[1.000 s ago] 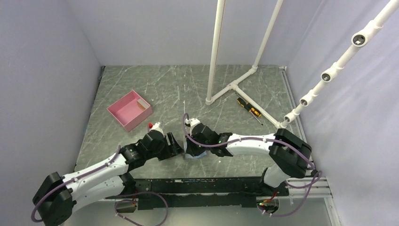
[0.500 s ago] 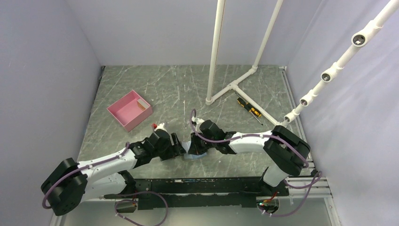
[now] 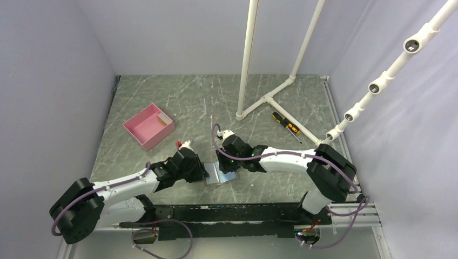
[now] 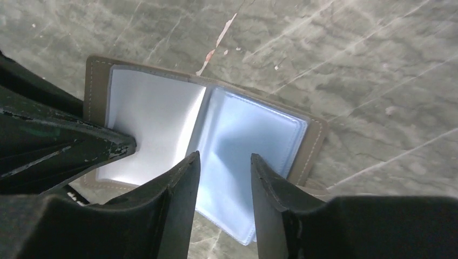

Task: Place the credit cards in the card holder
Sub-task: Open the card holder at the center of the board.

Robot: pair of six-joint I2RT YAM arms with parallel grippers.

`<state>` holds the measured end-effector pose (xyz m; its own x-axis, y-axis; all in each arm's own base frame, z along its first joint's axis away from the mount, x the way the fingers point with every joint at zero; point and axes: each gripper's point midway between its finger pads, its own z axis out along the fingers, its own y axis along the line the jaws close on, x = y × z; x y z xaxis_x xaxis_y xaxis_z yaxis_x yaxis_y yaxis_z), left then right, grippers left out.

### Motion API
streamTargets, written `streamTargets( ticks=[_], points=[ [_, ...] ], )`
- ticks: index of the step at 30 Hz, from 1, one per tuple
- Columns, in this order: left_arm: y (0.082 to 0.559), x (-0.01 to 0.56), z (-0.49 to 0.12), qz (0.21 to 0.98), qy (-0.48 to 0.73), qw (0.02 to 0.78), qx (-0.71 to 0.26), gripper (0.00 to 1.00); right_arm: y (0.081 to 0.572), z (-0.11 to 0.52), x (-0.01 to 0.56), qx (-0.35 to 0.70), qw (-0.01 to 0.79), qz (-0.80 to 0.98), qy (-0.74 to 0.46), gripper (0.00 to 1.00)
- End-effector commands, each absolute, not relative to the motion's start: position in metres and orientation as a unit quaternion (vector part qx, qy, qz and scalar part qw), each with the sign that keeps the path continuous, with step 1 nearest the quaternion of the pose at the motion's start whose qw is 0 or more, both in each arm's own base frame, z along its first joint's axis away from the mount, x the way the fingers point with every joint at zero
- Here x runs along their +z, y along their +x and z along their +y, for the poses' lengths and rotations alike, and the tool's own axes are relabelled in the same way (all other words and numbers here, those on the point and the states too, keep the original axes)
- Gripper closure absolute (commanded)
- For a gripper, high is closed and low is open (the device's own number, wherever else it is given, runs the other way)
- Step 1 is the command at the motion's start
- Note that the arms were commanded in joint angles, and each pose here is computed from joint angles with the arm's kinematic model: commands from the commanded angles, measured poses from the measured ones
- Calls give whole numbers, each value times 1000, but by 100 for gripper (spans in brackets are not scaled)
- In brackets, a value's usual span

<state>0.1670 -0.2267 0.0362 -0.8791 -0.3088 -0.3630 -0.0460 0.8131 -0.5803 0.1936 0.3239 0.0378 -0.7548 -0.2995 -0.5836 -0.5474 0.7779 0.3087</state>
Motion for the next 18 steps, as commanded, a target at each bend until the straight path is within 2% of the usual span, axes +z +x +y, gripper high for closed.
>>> streamTargets(
  ticks=[1,11,18],
  points=[
    [175,54,-234,911,-98,248,-316,79,208,312,53,170,295,905,-254,56],
    [176,63,-235,892,-119,263,-347,96,200,326,50,130,295,903,-285,43],
    [176,62,-237,888,-125,261,-357,100,194,333,37,113,288,910,-276,37]
  ],
)
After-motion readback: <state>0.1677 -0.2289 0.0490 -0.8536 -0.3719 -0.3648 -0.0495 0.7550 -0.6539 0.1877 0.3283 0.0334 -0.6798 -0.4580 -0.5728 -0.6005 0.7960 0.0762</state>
